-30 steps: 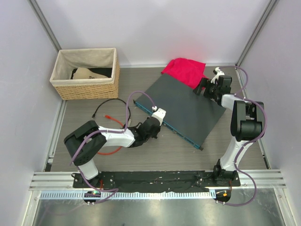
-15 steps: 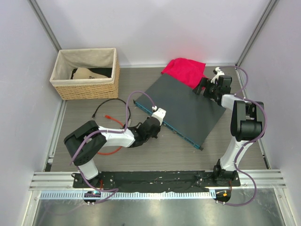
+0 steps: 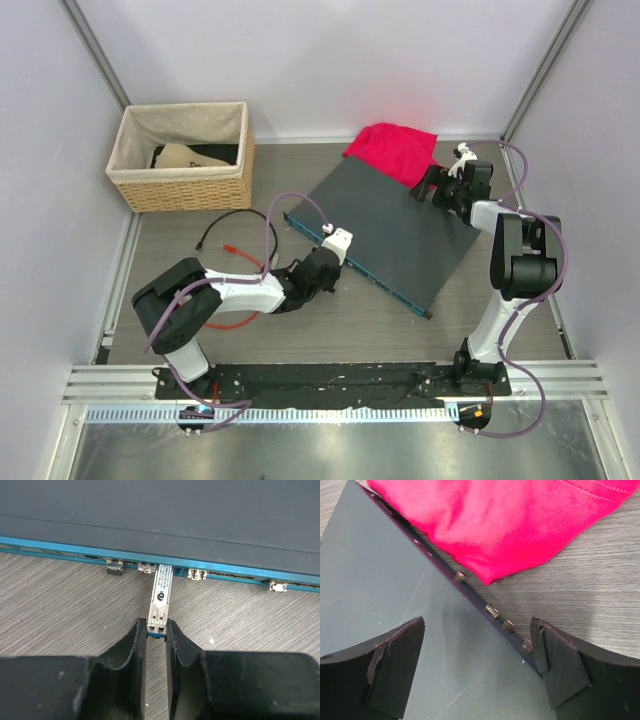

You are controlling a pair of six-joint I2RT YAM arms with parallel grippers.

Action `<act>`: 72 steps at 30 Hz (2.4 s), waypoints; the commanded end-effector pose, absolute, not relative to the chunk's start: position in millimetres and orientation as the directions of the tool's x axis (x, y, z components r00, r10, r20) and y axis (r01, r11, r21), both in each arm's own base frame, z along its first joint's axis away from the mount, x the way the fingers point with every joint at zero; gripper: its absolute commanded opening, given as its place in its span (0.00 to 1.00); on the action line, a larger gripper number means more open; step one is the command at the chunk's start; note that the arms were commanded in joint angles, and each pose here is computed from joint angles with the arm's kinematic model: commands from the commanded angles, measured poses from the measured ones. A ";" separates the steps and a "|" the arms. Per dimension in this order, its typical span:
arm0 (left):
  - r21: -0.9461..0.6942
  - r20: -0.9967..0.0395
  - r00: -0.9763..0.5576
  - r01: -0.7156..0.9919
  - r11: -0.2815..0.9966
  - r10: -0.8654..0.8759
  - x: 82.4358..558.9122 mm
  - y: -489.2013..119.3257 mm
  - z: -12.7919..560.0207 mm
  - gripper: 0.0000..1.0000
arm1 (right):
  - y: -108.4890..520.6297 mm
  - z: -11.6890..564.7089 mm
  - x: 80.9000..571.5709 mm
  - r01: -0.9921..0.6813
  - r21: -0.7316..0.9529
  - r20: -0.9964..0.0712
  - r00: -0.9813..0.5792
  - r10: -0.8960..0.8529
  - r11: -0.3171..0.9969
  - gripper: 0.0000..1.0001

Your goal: Insert the plug into the switch port

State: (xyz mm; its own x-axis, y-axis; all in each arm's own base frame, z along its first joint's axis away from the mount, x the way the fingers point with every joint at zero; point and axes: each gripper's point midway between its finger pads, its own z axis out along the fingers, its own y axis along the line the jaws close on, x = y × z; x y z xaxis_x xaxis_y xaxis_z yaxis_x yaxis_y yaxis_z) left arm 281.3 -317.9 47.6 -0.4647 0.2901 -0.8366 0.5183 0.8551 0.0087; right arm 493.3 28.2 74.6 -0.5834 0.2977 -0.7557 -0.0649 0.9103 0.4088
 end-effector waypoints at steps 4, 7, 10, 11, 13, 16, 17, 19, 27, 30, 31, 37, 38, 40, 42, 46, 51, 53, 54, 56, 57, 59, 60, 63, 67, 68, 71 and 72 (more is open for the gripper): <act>-0.020 -0.908 -0.377 0.469 0.883 0.180 302.7 -325.9 91.3 0.00 | 28.2 83.6 499.3 -0.090 0.409 -0.780 -0.551 0.297 0.908 0.95; -0.022 -0.902 -0.389 0.472 0.881 0.186 302.3 -327.8 84.5 0.00 | 28.6 83.7 499.2 -0.090 0.411 -0.780 -0.551 0.298 0.907 0.95; -0.027 -0.899 -0.397 0.475 0.880 0.187 302.3 -330.1 78.6 0.00 | 28.6 83.0 499.2 -0.090 0.411 -0.779 -0.552 0.298 0.907 0.95; -0.029 -0.898 -0.399 0.476 0.879 0.187 302.2 -330.9 76.8 0.00 | 28.9 81.7 498.6 -0.090 0.412 -0.777 -0.555 0.298 0.907 0.95; -0.034 -0.901 -0.395 0.479 0.877 0.180 303.1 -333.2 76.6 0.00 | 28.9 82.4 498.7 -0.090 0.412 -0.778 -0.554 0.298 0.907 0.95; -0.039 -0.902 -0.394 0.484 0.874 0.178 304.3 -336.6 73.6 0.00 | 29.3 82.8 498.8 -0.093 0.413 -0.778 -0.553 0.298 0.906 0.95; -0.043 -0.903 -0.394 0.487 0.873 0.174 304.3 -338.0 72.4 0.00 | 29.3 83.4 499.2 -0.095 0.412 -0.780 -0.551 0.297 0.906 0.95; -0.053 -0.908 -0.384 0.495 0.867 0.164 304.9 -341.4 73.0 0.00 | 29.3 83.3 499.6 -0.095 0.412 -0.780 -0.551 0.297 0.906 0.95; -0.075 -0.924 -0.354 0.539 0.839 0.145 305.0 -354.6 83.5 0.00 | 29.5 83.0 499.3 -0.096 0.413 -0.780 -0.551 0.297 0.906 0.95; -0.075 -0.926 -0.349 0.543 0.837 0.143 305.3 -356.7 86.7 0.00 | 29.5 83.0 499.3 -0.096 0.413 -0.780 -0.551 0.297 0.906 0.95; -0.078 -0.928 -0.346 0.543 0.836 0.138 305.7 -357.2 89.3 0.00 | 29.5 83.0 499.3 -0.096 0.413 -0.780 -0.551 0.297 0.906 0.95; -0.100 -0.940 -0.327 0.540 0.836 0.098 307.5 -359.4 110.1 0.00 | 29.5 83.7 499.4 -0.097 0.412 -0.781 -0.550 0.296 0.906 0.95; -0.100 -0.940 -0.326 0.540 0.836 0.098 307.5 -359.5 111.5 0.00 | 29.6 83.1 499.0 -0.096 0.413 -0.780 -0.551 0.297 0.906 0.95; -0.101 -0.943 -0.319 0.539 0.836 0.091 308.7 -361.0 117.5 0.00 | 29.6 83.1 499.0 -0.096 0.413 -0.780 -0.551 0.297 0.906 0.95; -0.100 -0.944 -0.317 0.529 0.843 0.087 310.5 -360.1 119.1 0.00 | 30.2 84.1 499.2 -0.099 0.411 -0.782 -0.549 0.295 0.906 0.95; -0.100 -0.948 -0.312 0.498 0.861 0.070 315.2 -355.8 120.7 0.00 | 29.5 83.7 499.0 -0.098 0.411 -0.782 -0.549 0.296 0.906 0.95; -0.112 -0.953 -0.300 0.473 0.874 0.040 317.0 -350.8 124.2 0.00 | 29.1 83.5 498.5 -0.098 0.408 -0.782 -0.550 0.292 0.908 0.95; -0.107 -0.956 -0.291 0.473 0.875 0.041 316.9 -349.1 126.8 0.00 | 29.9 83.5 498.4 -0.099 0.408 -0.782 -0.551 0.291 0.908 0.95; -0.104 -0.958 -0.285 0.475 0.874 0.041 317.2 -349.2 130.1 0.00 | 29.2 83.2 498.3 -0.098 0.408 -0.782 -0.550 0.292 0.908 0.95; -0.104 -0.959 -0.281 0.483 0.869 0.041 317.2 -351.2 133.6 0.00 | 29.4 83.8 498.6 -0.100 0.408 -0.783 -0.549 0.292 0.908 0.95; -0.107 -0.959 -0.282 0.489 0.866 0.041 316.7 -352.6 134.2 0.00 | 29.4 83.8 498.6 -0.100 0.408 -0.783 -0.549 0.292 0.907 0.95; -0.123 -0.958 -0.285 0.515 0.848 0.034 313.9 -359.5 137.6 0.00 | 29.4 83.0 498.0 -0.099 0.409 -0.781 -0.552 0.292 0.907 0.95; -0.127 -0.958 -0.285 0.523 0.843 0.033 313.6 -361.7 138.8 0.00 | 29.4 83.2 498.2 -0.099 0.408 -0.782 -0.551 0.292 0.907 0.95; -0.131 -0.956 -0.292 0.528 0.839 0.035 312.8 -364.6 135.8 0.00 | 29.4 83.0 498.0 -0.099 0.409 -0.781 -0.552 0.292 0.907 0.95; -0.129 -0.956 -0.293 0.525 0.842 0.036 311.2 -363.5 132.7 0.00 | 29.1 82.4 498.2 -0.098 0.407 -0.782 -0.551 0.290 0.908 0.95; -0.130 -0.957 -0.289 0.521 0.843 0.031 311.5 -362.6 134.5 0.00 | 29.2 82.6 497.9 -0.097 0.408 -0.781 -0.551 0.292 0.908 0.95; -0.124 -0.963 -0.269 0.515 0.848 0.023 312.3 -359.8 139.6 0.00 | 29.2 82.3 497.6 -0.098 0.407 -0.781 -0.553 0.291 0.908 0.95; -0.124 -0.964 -0.264 0.512 0.850 0.018 313.0 -359.3 141.8 0.00 | 29.1 82.5 497.9 -0.098 0.407 -0.782 -0.551 0.290 0.908 0.95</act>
